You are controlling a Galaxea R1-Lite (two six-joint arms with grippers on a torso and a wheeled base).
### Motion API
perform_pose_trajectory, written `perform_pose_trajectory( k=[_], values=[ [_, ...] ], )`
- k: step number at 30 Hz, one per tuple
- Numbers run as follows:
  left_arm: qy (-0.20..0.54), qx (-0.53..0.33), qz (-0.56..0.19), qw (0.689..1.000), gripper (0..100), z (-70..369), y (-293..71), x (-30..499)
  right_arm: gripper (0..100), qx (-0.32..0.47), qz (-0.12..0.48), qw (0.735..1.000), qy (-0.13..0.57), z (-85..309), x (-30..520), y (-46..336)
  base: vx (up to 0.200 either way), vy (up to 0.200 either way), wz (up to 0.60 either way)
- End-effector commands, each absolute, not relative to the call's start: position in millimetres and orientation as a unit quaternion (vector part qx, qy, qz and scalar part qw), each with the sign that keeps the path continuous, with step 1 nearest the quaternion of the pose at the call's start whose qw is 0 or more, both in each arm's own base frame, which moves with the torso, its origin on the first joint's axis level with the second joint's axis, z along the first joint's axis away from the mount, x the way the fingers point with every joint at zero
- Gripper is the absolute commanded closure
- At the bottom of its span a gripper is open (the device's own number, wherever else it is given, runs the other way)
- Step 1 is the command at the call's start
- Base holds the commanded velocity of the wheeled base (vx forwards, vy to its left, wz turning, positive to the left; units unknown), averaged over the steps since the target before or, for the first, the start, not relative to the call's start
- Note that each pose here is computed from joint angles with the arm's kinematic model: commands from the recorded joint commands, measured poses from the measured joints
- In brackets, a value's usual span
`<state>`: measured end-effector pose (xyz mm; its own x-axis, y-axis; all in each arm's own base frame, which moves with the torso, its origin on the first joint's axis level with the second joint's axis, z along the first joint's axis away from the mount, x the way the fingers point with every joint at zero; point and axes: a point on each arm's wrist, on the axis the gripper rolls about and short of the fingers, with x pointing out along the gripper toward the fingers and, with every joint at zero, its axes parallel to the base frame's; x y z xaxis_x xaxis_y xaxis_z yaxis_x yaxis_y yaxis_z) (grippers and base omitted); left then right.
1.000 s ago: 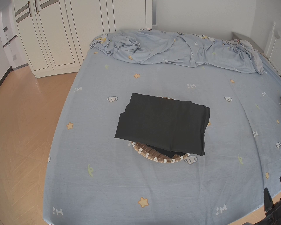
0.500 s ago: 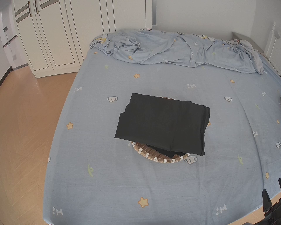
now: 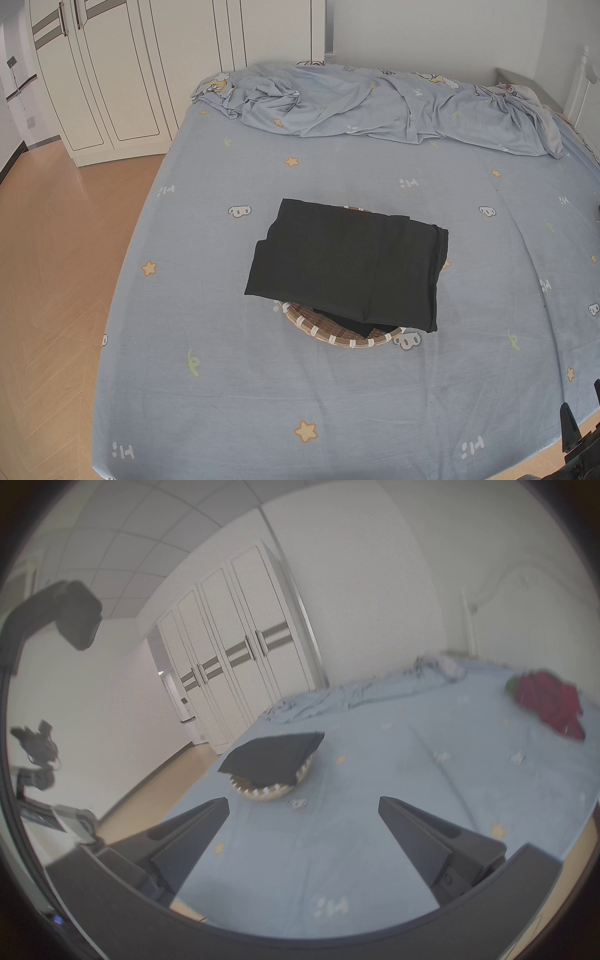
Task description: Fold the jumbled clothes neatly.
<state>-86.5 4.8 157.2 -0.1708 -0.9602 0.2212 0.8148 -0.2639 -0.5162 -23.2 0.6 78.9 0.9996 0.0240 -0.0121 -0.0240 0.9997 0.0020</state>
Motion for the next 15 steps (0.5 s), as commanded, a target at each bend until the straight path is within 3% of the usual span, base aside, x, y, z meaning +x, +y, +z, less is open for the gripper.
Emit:
perform_pose_trajectory(
  k=[1,3,5,10,15],
  values=[
    [0.111,-0.259,-0.749,0.599,0,175.8,6.8,-95.5,0,0.001,0.012,1.0,0.005,75.6,-23.2,0.6,0.0,0.0,0.0],
    [0.113,-0.268,-0.744,0.602,0,185.0,5.8,-93.8,0,0.001,0.012,1.0,0.006,75.5,-23.2,0.6,0.0,0.0,0.0],
    [0.107,-0.281,-0.711,0.636,0,210.2,-4.0,-85.8,0,0.001,0.012,1.0,0.005,75.6,-23.2,0.6,0.0,0.0,0.0],
    [0.068,-0.276,-0.655,0.7,0,190.5,-19.5,-94.0,0,0.001,0.012,1.0,0.006,75.5,-23.2,0.6,0.0,0.0,0.0],
    [0.064,-0.279,-0.647,0.707,0,173.2,-21.5,-93.7,0,0.001,0.012,1.0,0.006,75.5,-23.2,0.6,0.0,0.0,0.0]
  ],
)
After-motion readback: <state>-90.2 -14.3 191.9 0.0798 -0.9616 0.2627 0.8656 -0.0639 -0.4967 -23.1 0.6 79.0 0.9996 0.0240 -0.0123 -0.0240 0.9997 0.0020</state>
